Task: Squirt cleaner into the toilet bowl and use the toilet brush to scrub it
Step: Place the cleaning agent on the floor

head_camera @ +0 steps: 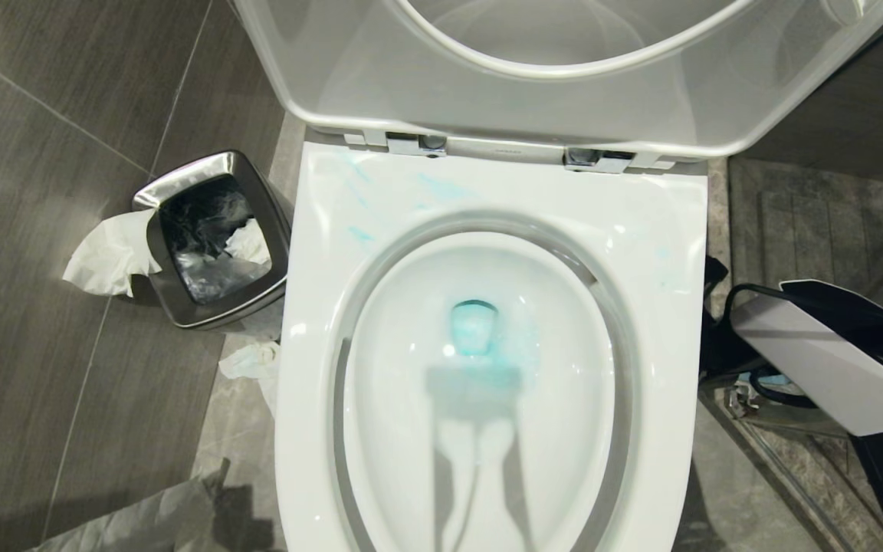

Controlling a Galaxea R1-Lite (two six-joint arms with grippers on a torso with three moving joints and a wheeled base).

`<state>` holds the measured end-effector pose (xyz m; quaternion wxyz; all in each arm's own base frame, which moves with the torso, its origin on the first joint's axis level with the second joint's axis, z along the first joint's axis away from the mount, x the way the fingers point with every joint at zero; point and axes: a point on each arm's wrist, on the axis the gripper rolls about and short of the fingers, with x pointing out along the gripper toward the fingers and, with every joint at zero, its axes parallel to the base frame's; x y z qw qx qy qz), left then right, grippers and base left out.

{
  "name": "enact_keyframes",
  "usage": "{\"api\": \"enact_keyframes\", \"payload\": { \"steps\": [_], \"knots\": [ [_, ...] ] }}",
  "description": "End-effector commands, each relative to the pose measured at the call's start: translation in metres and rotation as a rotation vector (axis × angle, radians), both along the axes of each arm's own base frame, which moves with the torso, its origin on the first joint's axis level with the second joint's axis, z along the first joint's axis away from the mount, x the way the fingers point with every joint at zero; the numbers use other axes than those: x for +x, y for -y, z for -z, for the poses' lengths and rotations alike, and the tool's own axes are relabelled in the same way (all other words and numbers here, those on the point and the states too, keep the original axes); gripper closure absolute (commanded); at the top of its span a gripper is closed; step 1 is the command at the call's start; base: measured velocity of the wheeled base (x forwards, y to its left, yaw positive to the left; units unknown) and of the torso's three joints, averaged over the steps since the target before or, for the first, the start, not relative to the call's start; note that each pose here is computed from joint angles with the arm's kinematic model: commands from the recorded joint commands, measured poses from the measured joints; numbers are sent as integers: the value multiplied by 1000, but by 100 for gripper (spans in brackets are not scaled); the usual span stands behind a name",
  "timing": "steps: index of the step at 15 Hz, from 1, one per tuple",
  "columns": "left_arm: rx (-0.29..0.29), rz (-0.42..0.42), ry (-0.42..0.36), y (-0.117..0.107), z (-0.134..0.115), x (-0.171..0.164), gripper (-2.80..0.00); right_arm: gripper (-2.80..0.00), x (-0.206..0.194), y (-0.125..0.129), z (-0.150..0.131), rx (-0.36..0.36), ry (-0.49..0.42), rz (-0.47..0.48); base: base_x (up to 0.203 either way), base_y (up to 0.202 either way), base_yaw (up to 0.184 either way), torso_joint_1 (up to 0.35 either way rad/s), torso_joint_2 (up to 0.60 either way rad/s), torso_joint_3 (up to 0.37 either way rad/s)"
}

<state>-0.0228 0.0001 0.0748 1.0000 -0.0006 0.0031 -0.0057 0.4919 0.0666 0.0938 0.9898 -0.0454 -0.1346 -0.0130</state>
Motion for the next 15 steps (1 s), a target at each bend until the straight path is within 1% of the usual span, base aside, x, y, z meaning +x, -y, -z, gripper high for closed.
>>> {"api": "enact_keyframes", "payload": {
  "steps": [1, 5, 13, 15],
  "knots": [
    [0, 1, -2, 0, 0, 0, 0, -280, -8, 1, -1, -2, -15, 1, 0, 0, 0, 0, 0, 0],
    [0, 1, -2, 0, 0, 0, 0, -280, -25, 2, 2, -5, -40, 0, 0, 0, 0, 0, 0, 0],
    [0, 1, -2, 0, 0, 0, 0, -280, -80, 7, -32, -12, -59, -2, 0, 0, 0, 0, 0, 0],
    [0, 1, -2, 0, 0, 0, 0, 0, -98, 10, -30, -20, -107, 0, 0, 0, 0, 0, 0, 0]
  ]
}}
